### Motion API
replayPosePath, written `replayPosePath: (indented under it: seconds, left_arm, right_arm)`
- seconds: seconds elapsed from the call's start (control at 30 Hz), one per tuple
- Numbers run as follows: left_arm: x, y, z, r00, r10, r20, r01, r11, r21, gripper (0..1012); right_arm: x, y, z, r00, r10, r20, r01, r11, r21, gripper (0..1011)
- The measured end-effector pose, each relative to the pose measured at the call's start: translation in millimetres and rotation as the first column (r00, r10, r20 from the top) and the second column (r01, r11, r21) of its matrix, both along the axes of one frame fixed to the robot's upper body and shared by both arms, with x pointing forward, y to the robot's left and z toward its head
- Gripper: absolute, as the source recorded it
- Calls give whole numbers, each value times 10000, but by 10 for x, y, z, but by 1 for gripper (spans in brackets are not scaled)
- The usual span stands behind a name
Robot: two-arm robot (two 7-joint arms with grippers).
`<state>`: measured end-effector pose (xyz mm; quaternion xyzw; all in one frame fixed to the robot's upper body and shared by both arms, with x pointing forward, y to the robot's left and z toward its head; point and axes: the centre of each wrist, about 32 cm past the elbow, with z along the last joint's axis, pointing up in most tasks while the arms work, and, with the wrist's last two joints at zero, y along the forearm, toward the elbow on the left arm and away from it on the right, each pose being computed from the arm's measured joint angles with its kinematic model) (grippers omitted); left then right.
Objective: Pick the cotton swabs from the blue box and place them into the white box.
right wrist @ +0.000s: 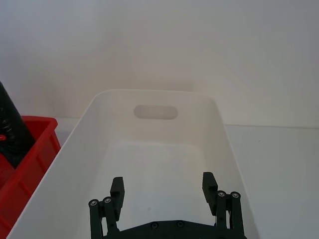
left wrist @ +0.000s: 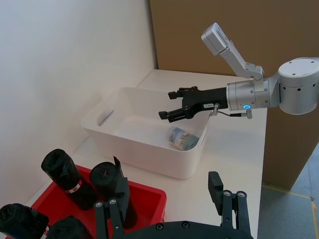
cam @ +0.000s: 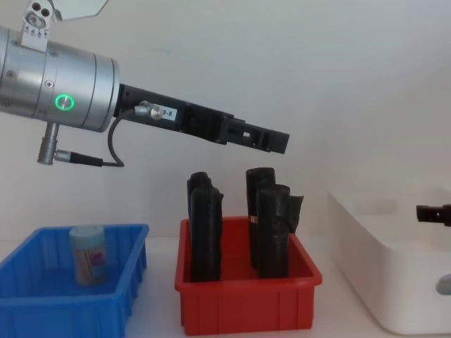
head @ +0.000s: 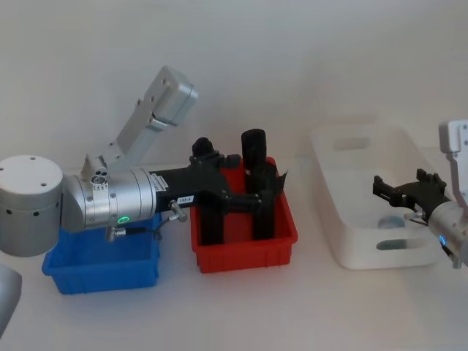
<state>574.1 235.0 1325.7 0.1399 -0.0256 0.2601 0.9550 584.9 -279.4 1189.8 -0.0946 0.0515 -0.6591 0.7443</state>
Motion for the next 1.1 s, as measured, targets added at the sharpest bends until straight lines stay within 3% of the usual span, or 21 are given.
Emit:
replayPosePath:
  seconds: [0.1,0.5,0.83,1.1]
  left_arm:
    - [0,0,0,10000,-1,0,1,10000,-1,1003]
    - [0,0,0,10000,-1,-1,1,10000,-1,1003]
    - [0,0,0,10000,-1,0,1,10000,0,1003]
    - [0,0,0,10000,-1,0,1,10000,0,1003]
  right_arm:
    - [4,-2,4,10000,-27,96,27,10000,-35,1002]
    - [-33,-1,28,9965,-139,825,151,9998,-137,1002]
    - [-131,-6,82,9827,-284,1829,328,9992,-210,1002]
    - [-164,-9,101,9767,-335,2121,391,9990,-221,1002]
